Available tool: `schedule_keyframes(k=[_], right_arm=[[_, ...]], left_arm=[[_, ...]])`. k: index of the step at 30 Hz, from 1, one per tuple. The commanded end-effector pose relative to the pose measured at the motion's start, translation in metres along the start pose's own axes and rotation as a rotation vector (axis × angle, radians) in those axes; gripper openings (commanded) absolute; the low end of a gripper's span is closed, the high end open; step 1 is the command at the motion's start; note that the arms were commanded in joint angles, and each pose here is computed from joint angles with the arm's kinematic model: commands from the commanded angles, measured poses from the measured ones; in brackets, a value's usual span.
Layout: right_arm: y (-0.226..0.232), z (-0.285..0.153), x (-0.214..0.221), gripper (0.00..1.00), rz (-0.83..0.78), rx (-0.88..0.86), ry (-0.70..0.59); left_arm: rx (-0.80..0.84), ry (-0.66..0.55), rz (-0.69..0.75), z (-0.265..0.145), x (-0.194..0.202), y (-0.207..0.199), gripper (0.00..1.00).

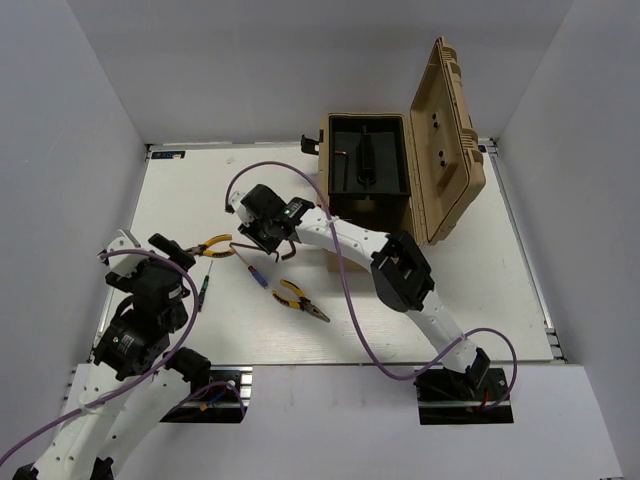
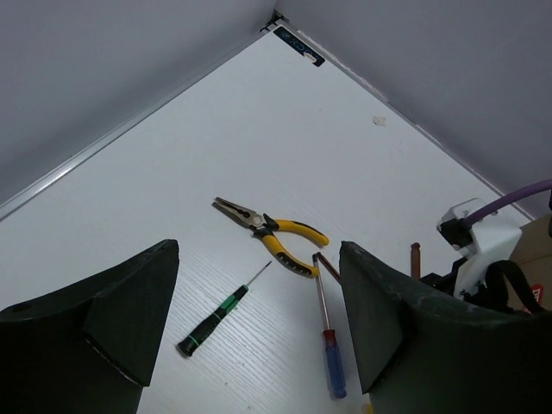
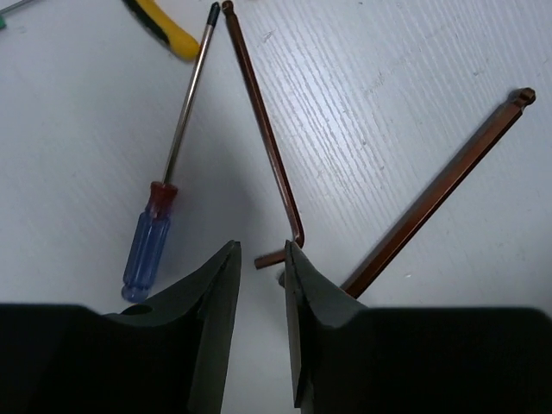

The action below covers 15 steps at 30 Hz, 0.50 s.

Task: Sort the tools into containers

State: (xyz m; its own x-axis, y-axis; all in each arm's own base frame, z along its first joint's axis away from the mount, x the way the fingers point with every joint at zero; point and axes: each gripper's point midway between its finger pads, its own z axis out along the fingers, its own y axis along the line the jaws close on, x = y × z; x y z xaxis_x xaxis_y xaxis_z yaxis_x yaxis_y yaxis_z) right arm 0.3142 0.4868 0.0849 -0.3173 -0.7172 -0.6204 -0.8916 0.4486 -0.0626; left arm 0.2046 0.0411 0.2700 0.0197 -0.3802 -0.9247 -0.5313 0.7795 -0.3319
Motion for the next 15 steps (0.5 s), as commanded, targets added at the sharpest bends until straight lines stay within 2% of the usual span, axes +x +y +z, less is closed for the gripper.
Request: schedule_keyframes(k=[1, 10, 15], right_arm=[[-0.01, 0.0, -0.04, 0.34, 0.025, 0.06, -0.124], [-0.001, 0.029, -0.02, 0.39, 0.002, -0.004, -0.081], [-0.013, 0.04, -0.015, 0.4, -0.007, 0.044, -0.086]], left_arm=[[-0.024, 0.0, 0.003, 0.001, 0.002, 0.005, 0.85], [0.005, 0.007, 0.003, 0.0, 0.004, 0.0, 0.85], [0.018, 0.005, -0.003, 0.0, 0.002, -0.003, 0.85]])
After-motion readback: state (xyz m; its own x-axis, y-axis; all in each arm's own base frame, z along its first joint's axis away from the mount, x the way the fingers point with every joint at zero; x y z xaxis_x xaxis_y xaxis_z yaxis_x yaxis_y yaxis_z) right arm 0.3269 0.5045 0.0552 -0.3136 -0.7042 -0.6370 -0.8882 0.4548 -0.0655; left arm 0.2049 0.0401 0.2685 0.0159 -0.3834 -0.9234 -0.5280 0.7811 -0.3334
